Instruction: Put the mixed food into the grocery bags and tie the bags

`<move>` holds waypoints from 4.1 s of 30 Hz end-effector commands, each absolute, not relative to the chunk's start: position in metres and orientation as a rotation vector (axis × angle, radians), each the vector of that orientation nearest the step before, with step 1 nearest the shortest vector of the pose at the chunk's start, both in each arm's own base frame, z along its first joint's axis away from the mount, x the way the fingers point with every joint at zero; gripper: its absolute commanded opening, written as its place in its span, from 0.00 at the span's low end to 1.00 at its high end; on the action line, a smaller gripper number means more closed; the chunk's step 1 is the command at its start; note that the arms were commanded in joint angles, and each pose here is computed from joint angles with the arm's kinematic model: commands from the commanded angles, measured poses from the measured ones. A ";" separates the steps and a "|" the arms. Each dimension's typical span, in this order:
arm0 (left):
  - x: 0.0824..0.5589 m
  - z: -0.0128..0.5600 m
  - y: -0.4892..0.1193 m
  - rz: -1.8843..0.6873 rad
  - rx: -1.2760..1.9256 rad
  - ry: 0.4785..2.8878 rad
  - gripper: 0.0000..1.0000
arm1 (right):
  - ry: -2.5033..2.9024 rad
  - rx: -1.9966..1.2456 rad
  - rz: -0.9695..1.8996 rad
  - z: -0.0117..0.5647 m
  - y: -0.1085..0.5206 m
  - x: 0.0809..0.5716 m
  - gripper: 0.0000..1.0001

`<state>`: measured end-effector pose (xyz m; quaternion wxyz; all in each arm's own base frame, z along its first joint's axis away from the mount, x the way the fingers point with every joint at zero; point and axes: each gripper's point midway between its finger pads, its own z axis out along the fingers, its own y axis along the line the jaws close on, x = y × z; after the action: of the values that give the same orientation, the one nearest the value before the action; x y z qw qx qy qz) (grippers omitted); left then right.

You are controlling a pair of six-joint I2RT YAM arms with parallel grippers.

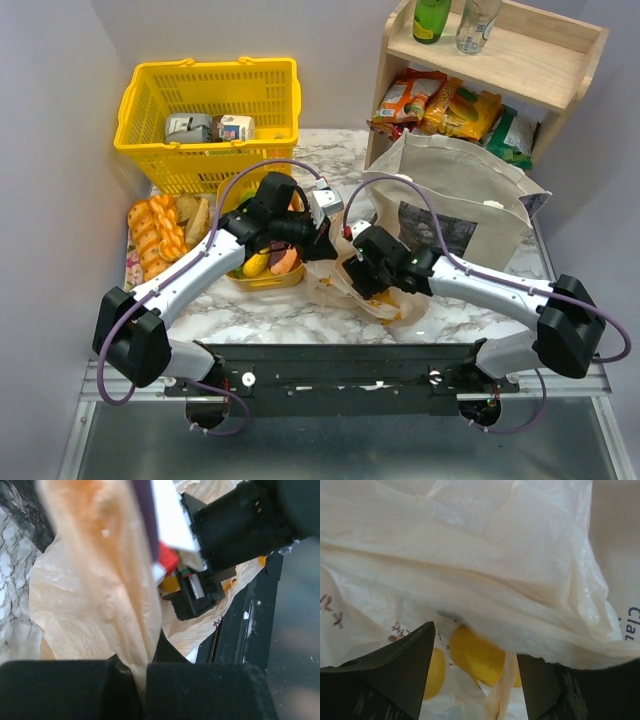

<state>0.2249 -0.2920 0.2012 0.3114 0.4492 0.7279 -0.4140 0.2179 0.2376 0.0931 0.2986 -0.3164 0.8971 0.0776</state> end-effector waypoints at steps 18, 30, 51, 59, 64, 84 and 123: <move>0.233 0.195 -0.295 -1.040 1.116 1.968 0.00 | 2.515 -0.786 -0.179 0.148 0.172 0.190 0.83; 0.233 0.200 -0.295 -1.019 1.109 1.957 0.00 | 2.533 -0.859 -0.250 0.153 0.157 0.183 0.64; 0.286 0.176 -0.256 -0.686 0.824 2.153 0.00 | 1.857 -0.349 0.562 0.304 0.213 0.240 0.01; 0.294 0.184 -0.250 -0.721 0.775 2.127 0.00 | 1.891 -0.052 0.416 0.250 0.166 0.271 0.01; 0.300 0.185 -0.239 -0.638 0.734 2.139 0.00 | 1.878 0.108 0.297 0.237 0.140 0.287 0.01; 0.259 0.261 -0.283 -1.145 0.799 1.806 0.00 | 1.512 -0.085 0.562 0.317 0.171 0.274 0.01; 0.245 0.258 -0.317 -1.507 0.809 1.900 0.00 | 1.319 -0.410 0.692 0.325 0.212 0.249 0.01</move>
<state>0.2471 -0.3099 0.2706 0.3400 0.2821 0.6989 -0.5625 0.2691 0.1907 0.2960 0.6971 -0.1313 0.6581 0.2523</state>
